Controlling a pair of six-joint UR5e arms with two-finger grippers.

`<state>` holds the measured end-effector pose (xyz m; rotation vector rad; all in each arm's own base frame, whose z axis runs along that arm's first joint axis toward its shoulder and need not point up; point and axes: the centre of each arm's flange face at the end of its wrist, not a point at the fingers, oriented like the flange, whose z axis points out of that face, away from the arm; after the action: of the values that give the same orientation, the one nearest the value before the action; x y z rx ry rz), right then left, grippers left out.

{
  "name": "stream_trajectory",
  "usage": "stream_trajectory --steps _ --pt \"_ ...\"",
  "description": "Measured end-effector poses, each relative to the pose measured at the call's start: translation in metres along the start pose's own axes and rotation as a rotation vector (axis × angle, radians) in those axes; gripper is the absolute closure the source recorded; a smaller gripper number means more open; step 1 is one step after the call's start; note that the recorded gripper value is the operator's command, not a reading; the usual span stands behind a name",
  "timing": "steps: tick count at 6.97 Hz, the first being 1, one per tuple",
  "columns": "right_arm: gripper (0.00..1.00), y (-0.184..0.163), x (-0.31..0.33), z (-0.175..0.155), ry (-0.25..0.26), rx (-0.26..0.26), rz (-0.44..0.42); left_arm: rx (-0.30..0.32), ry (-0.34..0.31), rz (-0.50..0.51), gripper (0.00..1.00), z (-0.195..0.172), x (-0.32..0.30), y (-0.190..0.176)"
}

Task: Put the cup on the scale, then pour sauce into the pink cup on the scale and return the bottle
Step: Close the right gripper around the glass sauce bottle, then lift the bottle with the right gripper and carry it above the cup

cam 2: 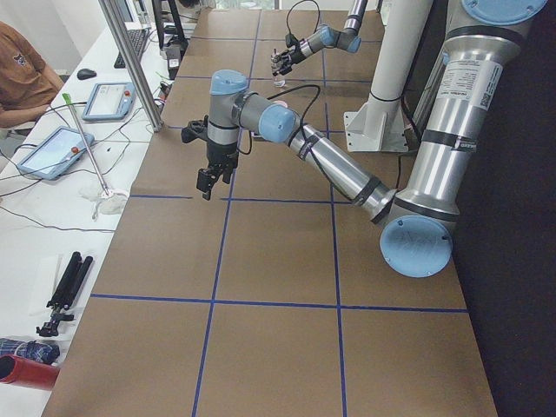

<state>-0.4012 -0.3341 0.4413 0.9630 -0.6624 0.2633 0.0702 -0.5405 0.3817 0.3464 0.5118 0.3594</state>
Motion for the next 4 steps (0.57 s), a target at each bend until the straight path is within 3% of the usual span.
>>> stream_trajectory --steps 4 --pt "1.00 -0.066 -0.015 -0.018 -0.052 0.008 -0.029 0.005 0.001 0.003 0.00 -0.004 0.000 0.002"
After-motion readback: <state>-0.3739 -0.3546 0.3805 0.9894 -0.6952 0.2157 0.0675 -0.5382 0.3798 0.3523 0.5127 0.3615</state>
